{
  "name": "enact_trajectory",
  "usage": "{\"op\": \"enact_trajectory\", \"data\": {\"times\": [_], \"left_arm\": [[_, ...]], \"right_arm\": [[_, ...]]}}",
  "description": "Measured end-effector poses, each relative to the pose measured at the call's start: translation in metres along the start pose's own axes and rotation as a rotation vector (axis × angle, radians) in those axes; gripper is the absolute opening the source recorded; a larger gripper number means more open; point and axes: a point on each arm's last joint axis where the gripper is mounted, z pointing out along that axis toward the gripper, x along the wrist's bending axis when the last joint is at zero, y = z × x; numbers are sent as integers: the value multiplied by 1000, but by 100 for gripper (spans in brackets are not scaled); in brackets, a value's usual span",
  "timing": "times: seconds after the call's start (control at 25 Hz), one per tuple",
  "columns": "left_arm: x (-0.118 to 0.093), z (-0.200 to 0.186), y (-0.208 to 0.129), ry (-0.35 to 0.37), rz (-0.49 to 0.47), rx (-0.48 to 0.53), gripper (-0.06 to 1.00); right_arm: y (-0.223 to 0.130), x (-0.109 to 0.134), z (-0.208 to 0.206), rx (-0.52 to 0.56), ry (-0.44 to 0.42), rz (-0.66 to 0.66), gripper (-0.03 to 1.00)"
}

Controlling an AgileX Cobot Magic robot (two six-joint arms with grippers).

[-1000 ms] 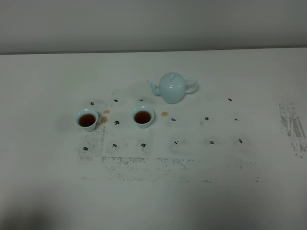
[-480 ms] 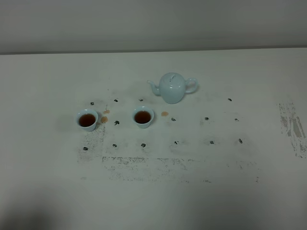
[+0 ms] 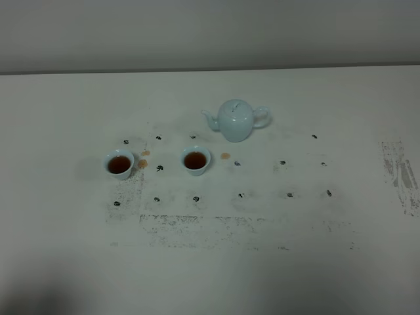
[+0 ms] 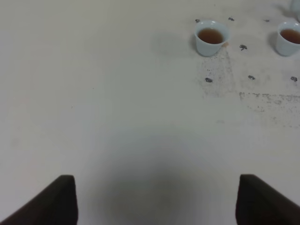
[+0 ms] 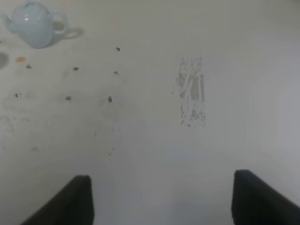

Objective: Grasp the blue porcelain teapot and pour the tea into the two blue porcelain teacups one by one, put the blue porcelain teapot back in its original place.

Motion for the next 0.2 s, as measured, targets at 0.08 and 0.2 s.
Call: {"op": "enact_trajectory", "data": {"times": [0.08, 0.2], "left_arm": [[0, 0, 0, 0, 0, 0, 66], [0, 0, 0, 0, 0, 0, 66]], "right_arm": [[0, 0, 0, 0, 0, 0, 59], [0, 0, 0, 0, 0, 0, 59]]}}
